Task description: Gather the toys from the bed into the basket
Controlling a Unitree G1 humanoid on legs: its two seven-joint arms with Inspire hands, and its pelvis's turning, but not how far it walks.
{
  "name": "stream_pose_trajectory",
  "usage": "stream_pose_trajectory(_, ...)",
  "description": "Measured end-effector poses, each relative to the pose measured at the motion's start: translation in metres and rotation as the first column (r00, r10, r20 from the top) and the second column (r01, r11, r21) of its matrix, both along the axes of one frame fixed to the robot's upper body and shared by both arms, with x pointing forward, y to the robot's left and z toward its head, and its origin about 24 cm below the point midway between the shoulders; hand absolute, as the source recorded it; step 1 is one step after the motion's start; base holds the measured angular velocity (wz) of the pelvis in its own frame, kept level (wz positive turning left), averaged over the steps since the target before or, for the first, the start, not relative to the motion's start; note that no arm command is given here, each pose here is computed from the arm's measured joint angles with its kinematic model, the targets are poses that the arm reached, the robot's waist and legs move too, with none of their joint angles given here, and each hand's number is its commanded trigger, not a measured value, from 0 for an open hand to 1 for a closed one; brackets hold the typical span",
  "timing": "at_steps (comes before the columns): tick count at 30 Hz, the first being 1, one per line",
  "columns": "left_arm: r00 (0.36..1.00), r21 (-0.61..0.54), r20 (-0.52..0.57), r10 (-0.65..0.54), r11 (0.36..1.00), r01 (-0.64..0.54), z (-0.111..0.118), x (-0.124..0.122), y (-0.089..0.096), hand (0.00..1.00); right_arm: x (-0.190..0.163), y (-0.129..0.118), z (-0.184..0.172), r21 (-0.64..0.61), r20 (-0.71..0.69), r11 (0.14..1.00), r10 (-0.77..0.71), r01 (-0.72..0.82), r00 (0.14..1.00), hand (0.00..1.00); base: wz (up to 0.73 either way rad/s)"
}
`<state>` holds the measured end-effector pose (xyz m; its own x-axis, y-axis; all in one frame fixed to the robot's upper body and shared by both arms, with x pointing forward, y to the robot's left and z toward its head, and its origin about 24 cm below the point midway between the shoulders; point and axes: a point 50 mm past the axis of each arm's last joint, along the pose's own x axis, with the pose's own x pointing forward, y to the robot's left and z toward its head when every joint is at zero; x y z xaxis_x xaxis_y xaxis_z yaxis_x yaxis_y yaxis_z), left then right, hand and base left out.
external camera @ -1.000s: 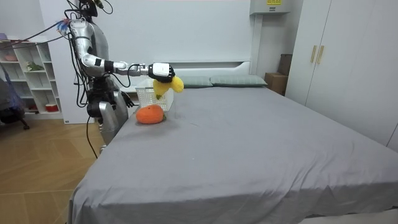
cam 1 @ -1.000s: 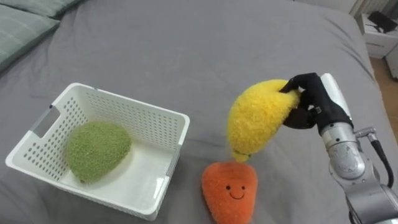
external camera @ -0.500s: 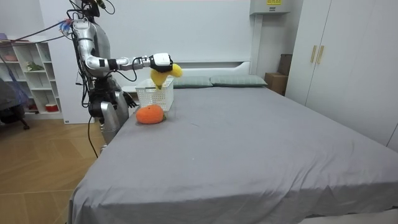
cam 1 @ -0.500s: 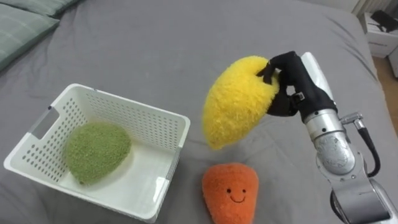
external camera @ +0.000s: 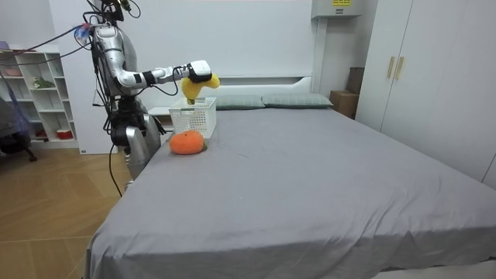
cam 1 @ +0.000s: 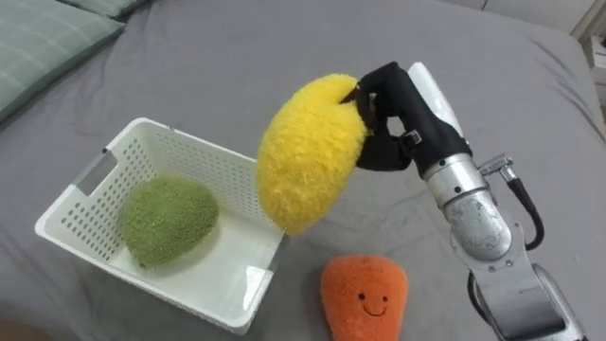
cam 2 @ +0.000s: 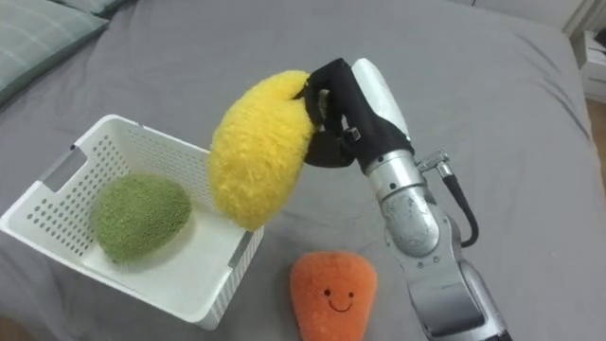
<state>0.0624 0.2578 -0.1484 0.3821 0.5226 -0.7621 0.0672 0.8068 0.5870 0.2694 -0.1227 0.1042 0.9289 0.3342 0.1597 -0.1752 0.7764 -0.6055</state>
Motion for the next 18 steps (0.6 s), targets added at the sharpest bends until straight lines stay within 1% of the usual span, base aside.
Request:
stream_pose_trajectory(3, 1.000, -0.001, 0.006, -0.008, 1.000, 0.008, 0.001, 0.003, -0.001, 0.00, -0.002, 0.016, -0.005, 0.017, -0.044, 0.997, 0.081, -0.080, 0.996, 1.00, 0.19)
stream_pose_trajectory(5, 1.000, 0.000, 0.010, -0.009, 1.000, 0.009, 0.001, 0.006, -0.001, 0.00, -0.001, 0.022, -0.008, 0.020, -0.070, 0.995, 0.097, -0.096, 0.993, 1.00, 0.11)
stream_pose_trajectory(8, 1.000, 0.002, -0.006, -0.003, 1.000, 0.003, 0.000, 0.003, -0.001, 0.00, 0.003, 0.029, -0.019, -0.002, -0.117, 0.993, 0.119, -0.120, 0.986, 1.00, 0.05)
stream_pose_trajectory(11, 1.000, 0.003, -0.009, -0.002, 1.000, 0.002, 0.000, 0.003, -0.002, 0.00, 0.004, 0.029, -0.033, -0.031, -0.187, 0.992, 0.114, -0.122, 0.976, 1.00, 0.05)
stream_pose_trajectory(13, 1.000, 0.009, -0.021, -0.008, 1.000, 0.009, 0.000, 0.002, -0.001, 0.00, 0.006, 0.030, -0.039, -0.062, -0.205, 0.992, 0.096, -0.111, 0.974, 1.00, 0.12)
stream_pose_trajectory(17, 0.998, 0.016, -0.048, -0.027, 0.999, 0.028, -0.001, 0.001, -0.001, 0.00, 0.009, 0.030, -0.048, -0.069, -0.251, 0.993, 0.074, -0.094, 0.965, 1.00, 0.12)
stream_pose_trajectory(18, 0.998, 0.016, -0.052, -0.027, 0.999, 0.028, -0.001, 0.001, -0.001, 0.00, 0.009, 0.030, -0.049, -0.069, -0.253, 0.993, 0.073, -0.093, 0.965, 0.94, 0.09)
